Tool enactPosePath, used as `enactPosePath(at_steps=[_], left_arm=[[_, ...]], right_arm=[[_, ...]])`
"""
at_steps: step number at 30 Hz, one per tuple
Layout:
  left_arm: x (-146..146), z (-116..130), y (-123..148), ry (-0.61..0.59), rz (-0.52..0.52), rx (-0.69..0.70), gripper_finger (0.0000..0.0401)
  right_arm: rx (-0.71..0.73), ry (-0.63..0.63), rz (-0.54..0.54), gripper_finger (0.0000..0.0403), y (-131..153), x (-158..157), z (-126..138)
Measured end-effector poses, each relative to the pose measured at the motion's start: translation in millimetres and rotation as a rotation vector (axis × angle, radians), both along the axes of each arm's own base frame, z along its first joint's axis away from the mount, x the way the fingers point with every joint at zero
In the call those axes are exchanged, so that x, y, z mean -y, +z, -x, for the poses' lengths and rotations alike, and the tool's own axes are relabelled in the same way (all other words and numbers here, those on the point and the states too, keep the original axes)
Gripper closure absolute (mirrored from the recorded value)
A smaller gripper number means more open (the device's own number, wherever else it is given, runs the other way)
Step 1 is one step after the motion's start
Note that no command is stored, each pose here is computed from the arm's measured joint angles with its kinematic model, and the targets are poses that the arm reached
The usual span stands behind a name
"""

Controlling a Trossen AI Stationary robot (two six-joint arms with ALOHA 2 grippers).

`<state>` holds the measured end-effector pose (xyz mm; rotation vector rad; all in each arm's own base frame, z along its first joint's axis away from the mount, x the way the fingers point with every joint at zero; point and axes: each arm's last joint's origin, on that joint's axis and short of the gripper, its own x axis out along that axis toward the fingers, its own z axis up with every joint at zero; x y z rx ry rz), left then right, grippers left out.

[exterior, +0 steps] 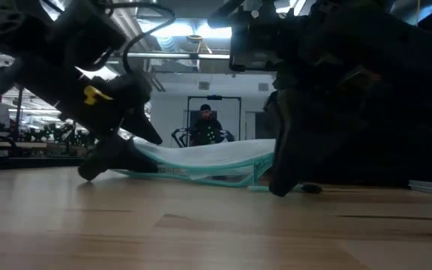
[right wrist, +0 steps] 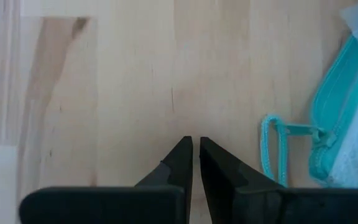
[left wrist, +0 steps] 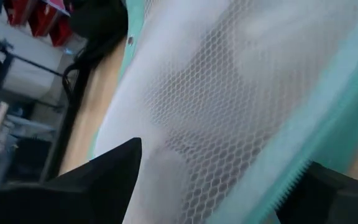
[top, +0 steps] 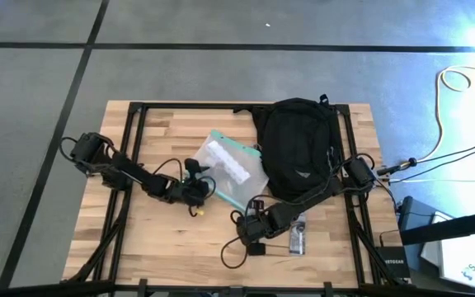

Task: Unpack backpack
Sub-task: Remove the blue earphones zip bag from the transparent zipper bag

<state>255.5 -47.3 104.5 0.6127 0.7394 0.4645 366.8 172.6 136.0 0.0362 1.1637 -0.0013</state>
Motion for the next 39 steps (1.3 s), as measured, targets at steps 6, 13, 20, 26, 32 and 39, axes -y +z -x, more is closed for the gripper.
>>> enactPosePath(at_steps=[6, 13, 20, 26, 32, 39], left_arm=[[-1.3, -7.8, 4.8, -0.057, 0.096, 0.076, 0.0193], [4.5, -20.5, 13.8, -0.138, 0.173, 0.072, 0.0387], [4.3, -37.9, 33.1, -0.081, 0.202, 0.186, 0.0399], [2.1, -45.9, 41.3, 0.01, 0.302, 0.251, 0.0401], [6.0, -46.9, 42.3, 0.061, 0.458, 0.2, 0.0401], [21.4, -55.9, 62.1, 0.007, 0.545, 0.209, 0.0401]], right_arm=[[0.227, 0.062, -0.102, 0.0388, 12.2, -9.4, -19.6], [0.442, 0.073, -0.038, 0.0388, 25.5, -8.1, -34.7], [0.424, -0.079, 0.027, 0.0388, 11.9, 26.3, -49.2], [0.345, -0.173, 0.197, 0.0388, 2.6, 52.3, -48.6], [0.183, -0.199, 0.271, 0.0388, -5.3, 46.4, -28.8], [0.038, -0.238, 0.383, 0.0388, -9.0, 23.5, 4.2]])
